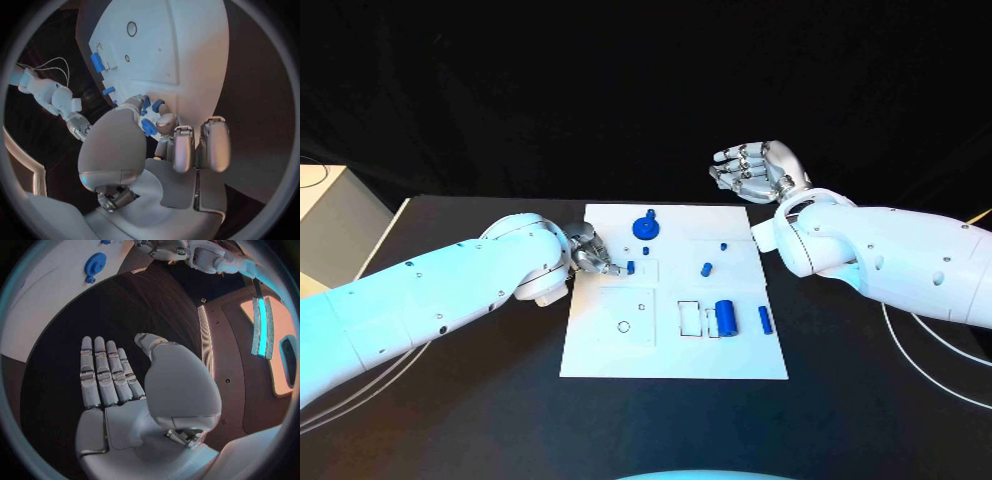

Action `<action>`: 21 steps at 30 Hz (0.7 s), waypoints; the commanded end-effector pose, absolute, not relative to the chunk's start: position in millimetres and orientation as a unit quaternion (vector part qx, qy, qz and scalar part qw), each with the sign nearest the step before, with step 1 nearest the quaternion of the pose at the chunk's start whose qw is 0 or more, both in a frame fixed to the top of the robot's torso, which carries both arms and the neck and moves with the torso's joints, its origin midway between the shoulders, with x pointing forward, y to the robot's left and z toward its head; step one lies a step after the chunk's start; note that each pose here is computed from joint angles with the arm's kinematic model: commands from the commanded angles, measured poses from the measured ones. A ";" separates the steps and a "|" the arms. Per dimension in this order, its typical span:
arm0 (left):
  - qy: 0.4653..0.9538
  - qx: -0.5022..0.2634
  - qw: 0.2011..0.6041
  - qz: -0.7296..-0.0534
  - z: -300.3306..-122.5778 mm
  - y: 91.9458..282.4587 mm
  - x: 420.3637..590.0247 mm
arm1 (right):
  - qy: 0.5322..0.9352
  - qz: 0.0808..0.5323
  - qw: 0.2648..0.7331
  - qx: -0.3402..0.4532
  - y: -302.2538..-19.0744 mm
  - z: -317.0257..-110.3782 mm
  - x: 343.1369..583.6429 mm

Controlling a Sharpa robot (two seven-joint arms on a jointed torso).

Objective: Assemble the parts on the task board

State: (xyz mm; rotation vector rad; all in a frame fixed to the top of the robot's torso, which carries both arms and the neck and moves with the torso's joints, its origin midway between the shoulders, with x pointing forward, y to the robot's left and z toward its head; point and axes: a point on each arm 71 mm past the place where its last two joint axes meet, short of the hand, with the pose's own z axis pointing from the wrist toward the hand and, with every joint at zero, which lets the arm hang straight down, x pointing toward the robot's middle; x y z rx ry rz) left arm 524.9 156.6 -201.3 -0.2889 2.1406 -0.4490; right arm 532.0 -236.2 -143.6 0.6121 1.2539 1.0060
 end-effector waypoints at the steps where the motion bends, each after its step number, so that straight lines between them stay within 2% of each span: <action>1: 0.869 -0.113 0.448 -0.180 -202.0 157.9 522.9 | 0.553 0.450 0.650 0.263 -235.0 -143.4 531.1; 12: 0.872 -0.097 0.435 -0.200 -193.0 161.6 516.8 | 0.553 0.449 0.651 0.264 -237.2 -144.6 530.5; 18: 0.857 -0.094 0.453 -0.226 -179.6 164.3 515.1 | 0.553 0.447 0.651 0.265 -238.7 -145.0 530.2; 21: 0.839 -0.092 0.468 -0.261 -171.9 161.6 514.4 | 0.553 0.447 0.651 0.265 -239.3 -145.3 530.0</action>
